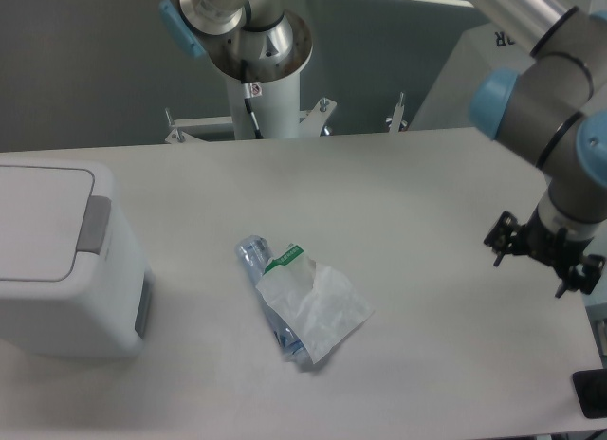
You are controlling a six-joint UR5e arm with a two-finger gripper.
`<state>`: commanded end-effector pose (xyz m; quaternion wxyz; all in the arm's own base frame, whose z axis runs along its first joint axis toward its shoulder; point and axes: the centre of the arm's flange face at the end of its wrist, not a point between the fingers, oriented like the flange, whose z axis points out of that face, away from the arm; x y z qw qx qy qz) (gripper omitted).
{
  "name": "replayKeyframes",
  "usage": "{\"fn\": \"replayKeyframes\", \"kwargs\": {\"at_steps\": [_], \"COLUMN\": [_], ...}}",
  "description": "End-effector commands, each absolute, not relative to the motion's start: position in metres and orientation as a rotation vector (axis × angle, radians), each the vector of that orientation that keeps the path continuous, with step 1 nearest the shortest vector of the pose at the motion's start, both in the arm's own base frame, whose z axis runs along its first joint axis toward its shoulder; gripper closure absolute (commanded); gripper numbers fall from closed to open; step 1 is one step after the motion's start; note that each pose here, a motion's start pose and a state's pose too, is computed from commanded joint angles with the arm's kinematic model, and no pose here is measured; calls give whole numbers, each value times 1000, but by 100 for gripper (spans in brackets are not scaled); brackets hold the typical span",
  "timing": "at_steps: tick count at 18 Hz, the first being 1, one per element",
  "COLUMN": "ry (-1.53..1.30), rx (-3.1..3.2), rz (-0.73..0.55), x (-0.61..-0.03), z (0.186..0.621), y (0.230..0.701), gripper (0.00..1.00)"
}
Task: Open the trash can
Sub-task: 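Move the gripper from its start pose toward the bottle and bag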
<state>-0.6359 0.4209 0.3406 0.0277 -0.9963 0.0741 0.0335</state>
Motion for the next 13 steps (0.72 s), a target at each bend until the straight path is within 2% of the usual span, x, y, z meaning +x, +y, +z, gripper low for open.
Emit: {"fn": "replayKeyframes", "kwargs": {"at_steps": [5,13], "ry": [250,102], "rx": [-3081,-3167], "rz": [87,43], "x": [-627,-601], "z": [340,331], "y": [418,392], "gripper": [0,0]}}
